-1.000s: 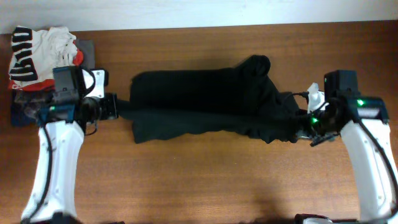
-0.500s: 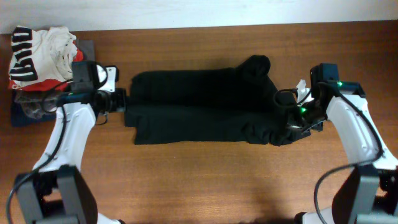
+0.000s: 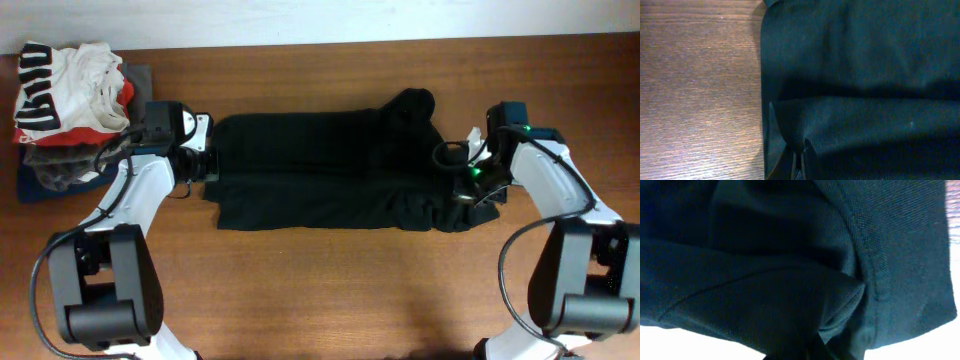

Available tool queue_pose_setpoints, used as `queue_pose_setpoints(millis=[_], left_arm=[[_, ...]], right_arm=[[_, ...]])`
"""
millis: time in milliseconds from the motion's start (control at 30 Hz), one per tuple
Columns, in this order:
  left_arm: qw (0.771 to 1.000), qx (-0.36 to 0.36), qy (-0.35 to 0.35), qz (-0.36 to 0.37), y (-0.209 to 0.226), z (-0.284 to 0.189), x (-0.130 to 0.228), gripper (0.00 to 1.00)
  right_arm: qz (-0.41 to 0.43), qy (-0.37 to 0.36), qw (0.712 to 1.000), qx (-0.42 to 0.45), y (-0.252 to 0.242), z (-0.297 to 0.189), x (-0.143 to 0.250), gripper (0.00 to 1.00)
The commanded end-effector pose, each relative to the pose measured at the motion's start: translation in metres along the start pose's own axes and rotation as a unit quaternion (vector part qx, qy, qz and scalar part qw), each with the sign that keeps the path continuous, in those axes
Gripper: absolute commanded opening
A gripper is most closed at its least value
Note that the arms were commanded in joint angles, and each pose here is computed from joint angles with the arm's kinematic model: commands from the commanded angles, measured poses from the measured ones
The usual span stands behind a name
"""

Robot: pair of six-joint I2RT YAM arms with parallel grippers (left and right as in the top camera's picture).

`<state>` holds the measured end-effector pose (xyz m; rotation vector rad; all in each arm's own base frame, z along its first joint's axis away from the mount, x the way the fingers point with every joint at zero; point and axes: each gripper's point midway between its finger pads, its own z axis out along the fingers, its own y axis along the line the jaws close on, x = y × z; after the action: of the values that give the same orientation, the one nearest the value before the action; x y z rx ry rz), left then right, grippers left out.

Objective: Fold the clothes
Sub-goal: 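Adjust the left gripper along the folded shirt's left edge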

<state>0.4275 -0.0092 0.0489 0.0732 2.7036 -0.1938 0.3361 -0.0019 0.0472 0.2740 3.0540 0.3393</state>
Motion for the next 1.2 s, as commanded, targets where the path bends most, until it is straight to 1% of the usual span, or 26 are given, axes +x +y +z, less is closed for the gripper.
queue_pose_setpoints(millis=[0, 167, 300, 433, 467, 500, 567, 600, 633, 700, 733, 833, 933, 1033, 1100, 1167], left_arm=[[1.0, -0.009, 0.005, 0.009, 0.005, 0.006, 0.0, 0.01], [1.0, -0.008, 0.004, 0.01, 0.004, 0.008, -0.001, 0.01], [1.0, 0.0, -0.021, 0.014, 0.0, -0.002, -0.022, 0.01], [0.998, -0.002, -0.054, 0.021, -0.002, -0.018, -0.053, 0.02], [0.998, -0.002, -0.062, 0.023, -0.003, -0.022, -0.059, 0.16], [0.997, -0.002, -0.067, 0.024, -0.004, -0.024, -0.063, 0.32], [0.997, -0.002, -0.073, 0.026, -0.005, -0.027, -0.068, 0.75], [0.997, -0.001, -0.071, 0.026, -0.005, -0.027, -0.067, 0.85], [0.998, 0.001, -0.064, 0.026, -0.007, -0.026, -0.064, 0.87], [0.999, 0.01, -0.042, 0.023, -0.01, -0.025, -0.053, 0.87], [0.999, 0.013, -0.026, 0.02, -0.011, -0.024, -0.045, 0.84], [0.999, 0.026, 0.014, 0.014, -0.017, -0.024, -0.025, 0.73], [0.998, 0.044, 0.035, 0.015, -0.026, -0.021, -0.015, 0.54], [0.997, 0.049, 0.047, 0.029, -0.035, -0.014, -0.008, 0.44], [0.996, 0.052, 0.053, 0.039, -0.04, -0.009, -0.006, 0.41], [0.996, 0.053, 0.061, 0.043, -0.044, -0.004, -0.002, 0.41]], right_arm=[[0.004, 0.005, 1.0, 0.009, -0.008, 0.005, -0.003, 0.04], [0.004, 0.005, 1.0, 0.009, -0.009, 0.007, -0.004, 0.04], [0.003, -0.003, 1.0, 0.008, -0.009, 0.007, -0.008, 0.04], [0.002, -0.007, 1.0, 0.008, -0.008, 0.007, -0.01, 0.04], [0.002, -0.008, 1.0, 0.008, -0.008, 0.007, -0.011, 0.04], [0.001, -0.009, 1.0, 0.008, -0.008, 0.007, -0.011, 0.04], [0.001, -0.01, 1.0, 0.008, -0.008, 0.007, -0.011, 0.04], [0.001, -0.01, 1.0, 0.008, -0.008, 0.007, -0.011, 0.04], [0.001, -0.01, 1.0, 0.008, -0.008, 0.007, -0.011, 0.04], [0.001, -0.01, 1.0, 0.008, -0.008, 0.007, -0.011, 0.04], [0.001, -0.01, 1.0, 0.008, -0.008, 0.007, -0.011, 0.04], [0.001, -0.01, 1.0, 0.008, -0.008, 0.007, -0.011, 0.04], [0.001, -0.01, 1.0, 0.008, -0.008, 0.007, -0.011, 0.04], [0.001, -0.011, 1.0, 0.008, -0.008, 0.007, -0.012, 0.04], [0.001, -0.011, 1.0, 0.008, -0.008, 0.007, -0.012, 0.04], [0.001, -0.011, 1.0, 0.008, -0.008, 0.007, -0.012, 0.04]])
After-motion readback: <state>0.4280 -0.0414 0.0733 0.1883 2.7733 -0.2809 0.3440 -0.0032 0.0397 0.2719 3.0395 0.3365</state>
